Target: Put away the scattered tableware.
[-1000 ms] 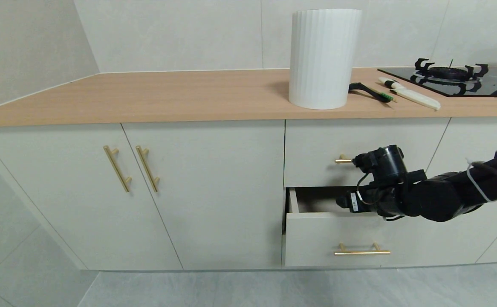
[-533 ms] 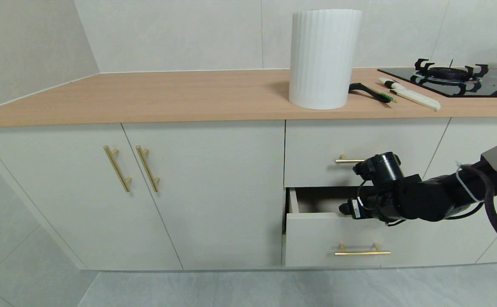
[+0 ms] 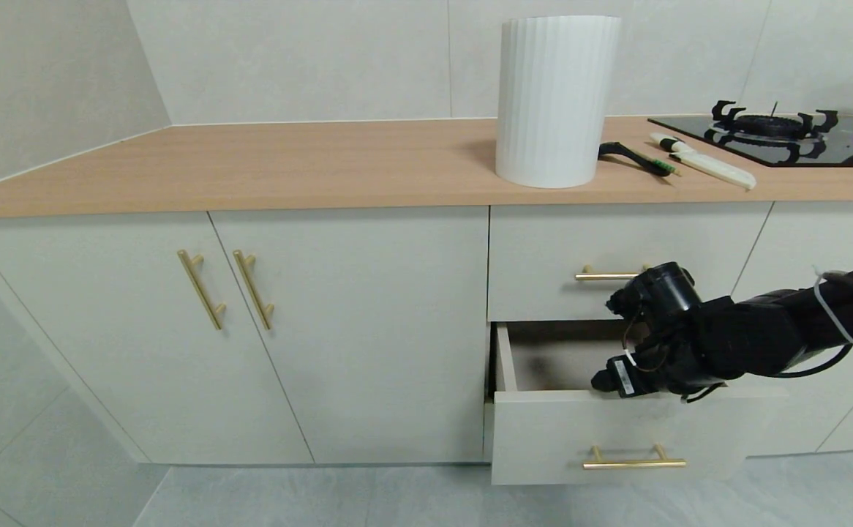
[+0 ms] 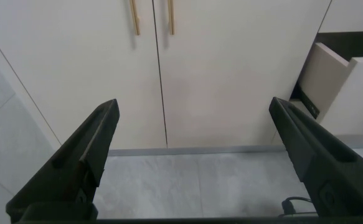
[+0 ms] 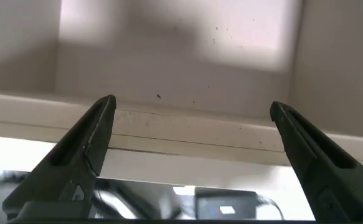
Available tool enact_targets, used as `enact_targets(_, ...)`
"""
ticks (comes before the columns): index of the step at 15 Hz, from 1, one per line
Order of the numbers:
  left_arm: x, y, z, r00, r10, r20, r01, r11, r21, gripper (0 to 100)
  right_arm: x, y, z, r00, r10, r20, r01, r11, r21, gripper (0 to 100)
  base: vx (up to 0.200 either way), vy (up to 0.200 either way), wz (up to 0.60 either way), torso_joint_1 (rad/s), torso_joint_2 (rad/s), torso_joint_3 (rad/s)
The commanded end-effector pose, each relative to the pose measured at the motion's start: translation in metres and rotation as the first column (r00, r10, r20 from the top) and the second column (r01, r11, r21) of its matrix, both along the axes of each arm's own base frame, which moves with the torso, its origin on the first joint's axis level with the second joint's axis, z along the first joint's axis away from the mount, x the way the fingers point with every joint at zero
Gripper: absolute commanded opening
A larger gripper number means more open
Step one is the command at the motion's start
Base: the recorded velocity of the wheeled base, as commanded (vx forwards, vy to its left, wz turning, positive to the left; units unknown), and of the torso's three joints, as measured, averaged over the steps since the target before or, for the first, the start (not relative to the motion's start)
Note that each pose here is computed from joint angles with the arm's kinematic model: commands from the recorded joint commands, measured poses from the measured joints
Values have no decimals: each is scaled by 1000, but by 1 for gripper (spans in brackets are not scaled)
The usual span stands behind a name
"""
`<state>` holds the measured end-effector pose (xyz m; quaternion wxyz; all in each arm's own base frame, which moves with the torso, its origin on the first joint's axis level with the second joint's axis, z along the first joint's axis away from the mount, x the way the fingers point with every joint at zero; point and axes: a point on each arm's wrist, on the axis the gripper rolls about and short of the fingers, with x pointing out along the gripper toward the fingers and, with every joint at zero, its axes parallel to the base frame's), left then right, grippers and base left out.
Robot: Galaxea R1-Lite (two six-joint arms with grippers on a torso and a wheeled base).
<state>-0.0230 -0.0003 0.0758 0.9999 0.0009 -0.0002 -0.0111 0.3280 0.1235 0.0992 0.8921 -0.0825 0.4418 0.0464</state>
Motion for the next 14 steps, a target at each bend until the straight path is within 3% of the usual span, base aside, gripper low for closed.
enact_targets(1, 0, 0, 0, 1000, 1, 0, -1, 1000, 0, 100, -11, 2, 14, 999, 38, -17, -37, 999, 12, 100, 0, 0, 0, 0, 0, 0)
enact_targets(7, 0, 0, 0, 1000, -1, 0, 1, 1000, 0, 100, -42, 6, 24, 977, 138, -163, -151, 986, -67, 100, 0, 0, 0, 0, 0, 0)
enact_targets(14, 0, 0, 0, 1000, 1, 0, -1, 1000, 0, 100, -71, 1, 22, 893, 224, -390, -307, 938, -163, 100, 0, 0, 0, 0, 0, 0)
